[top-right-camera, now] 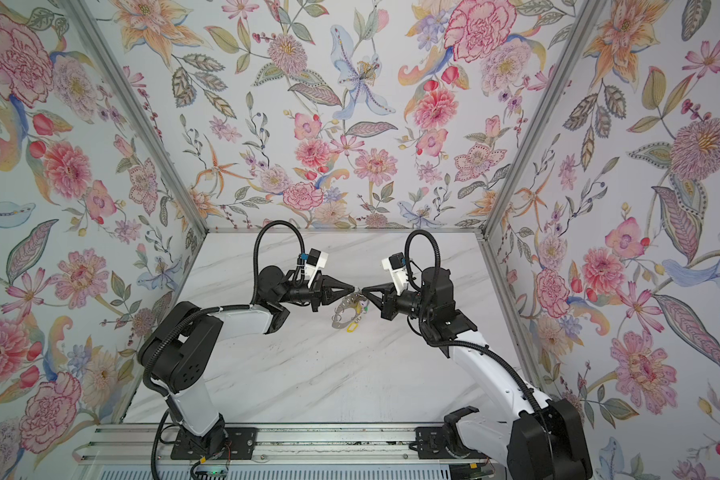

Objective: Remove the keys from the keyring

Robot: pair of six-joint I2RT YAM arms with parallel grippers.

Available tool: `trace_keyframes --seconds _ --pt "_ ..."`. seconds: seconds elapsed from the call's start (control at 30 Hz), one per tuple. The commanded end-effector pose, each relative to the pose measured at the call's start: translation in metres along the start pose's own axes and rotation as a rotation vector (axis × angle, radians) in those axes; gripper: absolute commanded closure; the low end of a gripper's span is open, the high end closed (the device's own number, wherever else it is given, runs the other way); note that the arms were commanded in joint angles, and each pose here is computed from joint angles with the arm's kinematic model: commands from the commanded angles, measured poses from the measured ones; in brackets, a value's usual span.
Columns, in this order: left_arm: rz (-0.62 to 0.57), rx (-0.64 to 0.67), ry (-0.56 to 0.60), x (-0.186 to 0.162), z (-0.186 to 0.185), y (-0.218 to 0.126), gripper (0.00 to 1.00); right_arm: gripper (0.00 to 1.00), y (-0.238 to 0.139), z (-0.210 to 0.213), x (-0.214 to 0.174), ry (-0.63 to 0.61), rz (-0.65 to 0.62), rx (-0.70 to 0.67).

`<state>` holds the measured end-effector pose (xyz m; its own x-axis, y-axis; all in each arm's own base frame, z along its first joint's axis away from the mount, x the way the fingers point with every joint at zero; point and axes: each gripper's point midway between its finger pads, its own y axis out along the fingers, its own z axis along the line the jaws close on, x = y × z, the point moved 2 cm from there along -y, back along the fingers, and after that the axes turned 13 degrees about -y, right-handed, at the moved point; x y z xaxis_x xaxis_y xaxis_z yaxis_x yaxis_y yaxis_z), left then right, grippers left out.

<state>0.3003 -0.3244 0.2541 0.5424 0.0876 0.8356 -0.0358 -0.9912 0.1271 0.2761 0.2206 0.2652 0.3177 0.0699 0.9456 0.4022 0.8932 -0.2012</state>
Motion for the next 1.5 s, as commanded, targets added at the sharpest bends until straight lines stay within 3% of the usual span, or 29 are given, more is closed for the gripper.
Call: trace_keyframes --seconds 0.0,0.2,0.5,1.47 --pt "-0.045 0.033 0.064 0.012 0.0 -0.014 1.0 1.0 -0.012 0.006 0.028 -0.036 -0.055 -0.036" --pt "-0.03 0.014 0.09 0.007 -0.003 -0.013 1.0 1.0 -0.008 0.019 0.037 -0.063 -0.042 -0.025" --pt "-0.044 -0.186 0.104 0.007 -0.03 -0.013 1.0 1.0 -0.003 0.036 0.04 -0.113 -0.003 -0.028" --pt "-0.038 -0.197 0.119 0.009 -0.035 -0.012 1.0 1.0 -0.002 0.074 0.044 -0.266 0.064 -0.064"
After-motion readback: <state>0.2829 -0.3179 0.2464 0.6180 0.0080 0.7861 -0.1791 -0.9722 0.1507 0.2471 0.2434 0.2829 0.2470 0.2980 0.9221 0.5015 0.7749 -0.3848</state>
